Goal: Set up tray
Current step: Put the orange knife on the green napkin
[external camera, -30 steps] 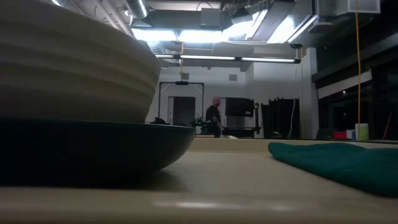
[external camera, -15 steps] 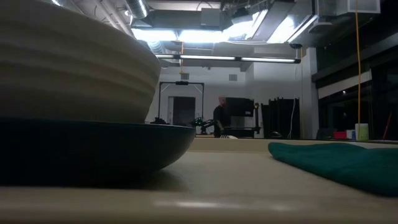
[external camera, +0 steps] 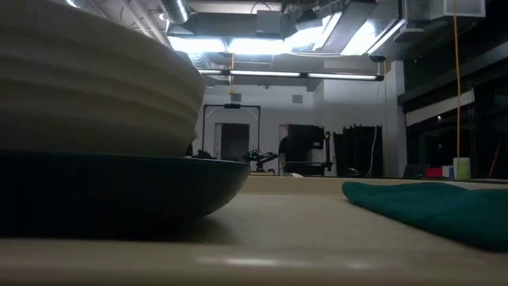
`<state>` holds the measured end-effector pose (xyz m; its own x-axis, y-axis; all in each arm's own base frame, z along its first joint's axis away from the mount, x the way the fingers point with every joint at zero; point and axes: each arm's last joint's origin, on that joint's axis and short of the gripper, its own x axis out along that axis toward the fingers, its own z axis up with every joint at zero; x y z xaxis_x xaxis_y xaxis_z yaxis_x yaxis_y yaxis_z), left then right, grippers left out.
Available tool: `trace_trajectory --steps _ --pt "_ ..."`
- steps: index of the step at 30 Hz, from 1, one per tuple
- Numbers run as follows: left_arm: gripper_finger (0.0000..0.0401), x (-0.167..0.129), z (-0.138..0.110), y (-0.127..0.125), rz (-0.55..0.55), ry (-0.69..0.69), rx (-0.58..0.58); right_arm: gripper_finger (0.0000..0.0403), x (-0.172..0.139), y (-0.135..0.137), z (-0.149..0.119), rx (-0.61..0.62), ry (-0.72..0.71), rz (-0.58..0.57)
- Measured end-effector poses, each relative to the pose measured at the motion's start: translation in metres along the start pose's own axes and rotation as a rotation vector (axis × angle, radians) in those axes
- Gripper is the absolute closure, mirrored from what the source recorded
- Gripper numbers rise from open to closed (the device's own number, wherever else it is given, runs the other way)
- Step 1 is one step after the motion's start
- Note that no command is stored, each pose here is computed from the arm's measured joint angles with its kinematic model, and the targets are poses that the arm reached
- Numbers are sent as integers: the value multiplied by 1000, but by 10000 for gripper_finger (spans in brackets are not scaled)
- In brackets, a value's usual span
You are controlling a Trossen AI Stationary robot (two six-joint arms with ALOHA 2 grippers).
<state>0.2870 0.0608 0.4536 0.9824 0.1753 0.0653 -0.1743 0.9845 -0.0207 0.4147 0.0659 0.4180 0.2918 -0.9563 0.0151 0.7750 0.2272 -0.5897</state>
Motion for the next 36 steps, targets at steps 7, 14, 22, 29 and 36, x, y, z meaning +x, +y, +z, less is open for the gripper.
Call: trace_trajectory --steps 7,14,22,29,36 --pt "361 0 0 3 29 2 3 382 1 -1 0 7 3 -3" --pt "361 0 0 5 30 2 1 381 0 -1 1 10 -1 0" --pt "274 -1 0 3 -38 21 5 381 0 -12 10 57 -8 1" --pt "201 -9 22 -1 -48 23 44 381 1 -16 14 74 -5 -3" --pt "170 -36 42 2 80 211 190 381 -7 -35 18 239 36 -36"
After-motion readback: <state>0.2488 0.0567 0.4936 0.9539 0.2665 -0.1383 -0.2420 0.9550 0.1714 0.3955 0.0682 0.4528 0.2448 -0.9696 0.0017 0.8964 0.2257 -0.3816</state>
